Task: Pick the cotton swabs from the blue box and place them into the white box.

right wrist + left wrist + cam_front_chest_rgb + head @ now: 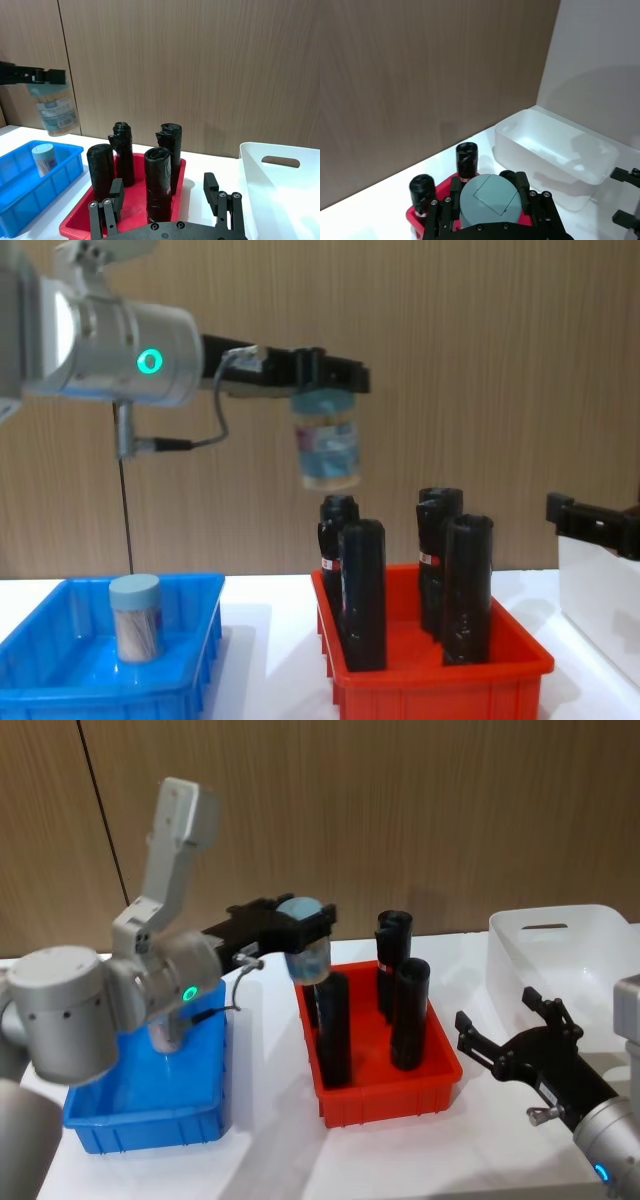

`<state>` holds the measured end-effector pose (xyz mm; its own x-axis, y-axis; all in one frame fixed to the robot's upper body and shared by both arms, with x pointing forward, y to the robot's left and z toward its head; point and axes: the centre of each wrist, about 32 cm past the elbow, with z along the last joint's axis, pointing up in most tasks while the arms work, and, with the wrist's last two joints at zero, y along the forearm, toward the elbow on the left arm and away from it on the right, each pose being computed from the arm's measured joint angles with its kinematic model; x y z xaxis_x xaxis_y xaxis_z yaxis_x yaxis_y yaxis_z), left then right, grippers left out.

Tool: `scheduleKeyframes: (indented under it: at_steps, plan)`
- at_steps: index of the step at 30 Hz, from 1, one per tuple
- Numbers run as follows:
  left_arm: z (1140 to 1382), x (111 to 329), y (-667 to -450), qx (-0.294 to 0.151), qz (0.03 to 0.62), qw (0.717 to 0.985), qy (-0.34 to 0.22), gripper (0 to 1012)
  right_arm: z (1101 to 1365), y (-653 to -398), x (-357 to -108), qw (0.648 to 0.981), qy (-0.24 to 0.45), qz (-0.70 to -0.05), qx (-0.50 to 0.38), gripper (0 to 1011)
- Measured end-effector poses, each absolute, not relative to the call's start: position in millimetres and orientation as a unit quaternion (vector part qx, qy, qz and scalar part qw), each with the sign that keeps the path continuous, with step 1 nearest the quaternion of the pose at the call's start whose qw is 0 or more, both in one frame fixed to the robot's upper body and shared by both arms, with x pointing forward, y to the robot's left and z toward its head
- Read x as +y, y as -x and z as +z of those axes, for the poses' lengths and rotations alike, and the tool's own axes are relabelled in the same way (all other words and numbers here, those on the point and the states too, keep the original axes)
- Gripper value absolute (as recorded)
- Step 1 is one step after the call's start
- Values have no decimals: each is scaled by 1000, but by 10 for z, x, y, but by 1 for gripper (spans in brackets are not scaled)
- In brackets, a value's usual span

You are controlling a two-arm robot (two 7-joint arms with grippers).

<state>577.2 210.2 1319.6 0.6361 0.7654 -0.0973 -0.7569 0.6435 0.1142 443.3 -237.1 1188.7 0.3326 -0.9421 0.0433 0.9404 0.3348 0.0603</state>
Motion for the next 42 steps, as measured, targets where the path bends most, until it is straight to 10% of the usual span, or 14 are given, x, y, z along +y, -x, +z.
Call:
scheduleKeyframes:
  at_steps: [42]
  plan:
    - [13452, 1849, -5977, 79, 374, 922, -64, 671, 12021, -4636, -2381, 830, 31, -557, -25, 1001]
